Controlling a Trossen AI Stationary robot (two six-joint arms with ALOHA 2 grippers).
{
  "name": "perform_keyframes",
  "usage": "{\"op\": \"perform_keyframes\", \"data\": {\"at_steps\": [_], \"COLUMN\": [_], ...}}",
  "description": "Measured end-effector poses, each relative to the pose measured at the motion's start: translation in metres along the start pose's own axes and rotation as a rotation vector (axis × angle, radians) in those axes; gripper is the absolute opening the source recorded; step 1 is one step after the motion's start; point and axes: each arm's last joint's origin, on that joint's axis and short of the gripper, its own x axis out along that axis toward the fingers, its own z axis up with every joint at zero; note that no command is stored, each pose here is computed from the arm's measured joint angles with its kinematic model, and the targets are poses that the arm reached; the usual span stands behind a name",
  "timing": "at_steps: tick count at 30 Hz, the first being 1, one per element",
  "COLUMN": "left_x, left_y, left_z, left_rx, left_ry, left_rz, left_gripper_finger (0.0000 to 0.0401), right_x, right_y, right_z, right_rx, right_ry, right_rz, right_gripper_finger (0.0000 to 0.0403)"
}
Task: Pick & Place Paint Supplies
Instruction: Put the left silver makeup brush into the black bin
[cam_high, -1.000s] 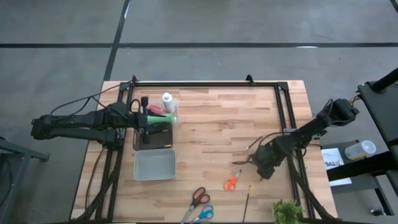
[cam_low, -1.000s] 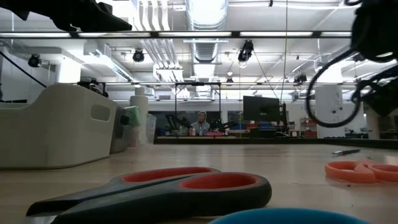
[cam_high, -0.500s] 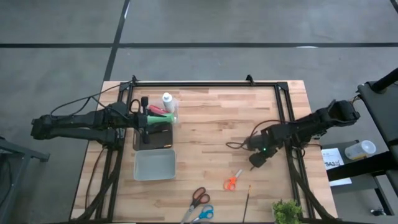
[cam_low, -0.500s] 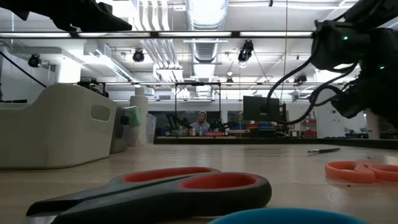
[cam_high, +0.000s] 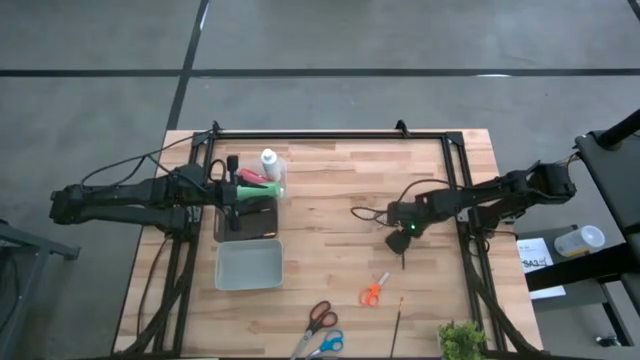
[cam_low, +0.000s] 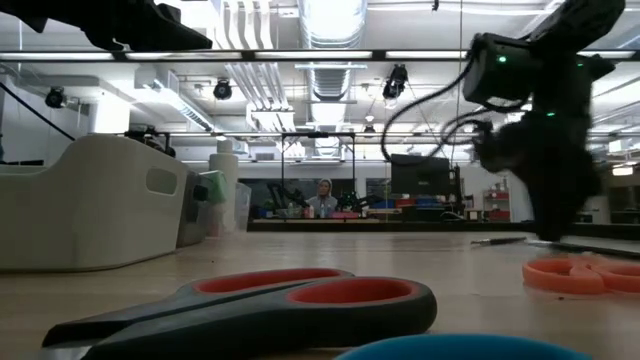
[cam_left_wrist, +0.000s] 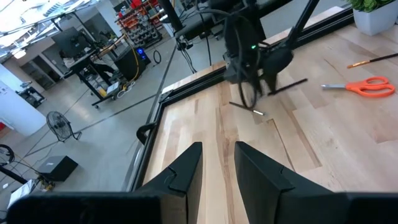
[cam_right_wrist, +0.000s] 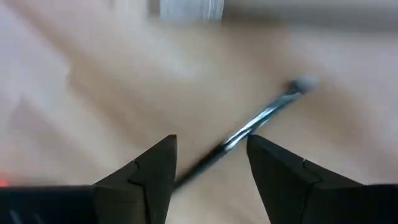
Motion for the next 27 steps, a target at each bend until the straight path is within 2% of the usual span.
{"op": "perform_keyframes", "data": {"at_steps": [5, 9, 16, 27], "left_x": [0.000, 0.000, 0.000, 0.000], "left_y": [0.000, 0.000, 0.000, 0.000], "left_z": [0.000, 0.000, 0.000, 0.000], "left_rx": [0.000, 0.000, -0.001, -0.001], "left_ry": [0.001, 0.000, 0.000, 0.000], "left_rz": [0.000, 0.000, 0.000, 0.000], "left_gripper_finger": [0.0100, 0.0100, 0.0100, 0.0100], "right_x": [-0.013, -0.030, -0.062, -0.084], "right_y": [0.016, 0.032, 0.055, 0.069], "right_z": [0.024, 0.041, 0.057, 0.066], "right_rx": [-0.111, -0.201, -0.354, -0.416], "right_ry": [-0.279, -0.439, -0.545, -0.607], "right_rz": [-0.005, 0.015, 0.059, 0.094], "right_gripper_finger": [0.0196, 0.0196, 0.0196, 0.0196]}}
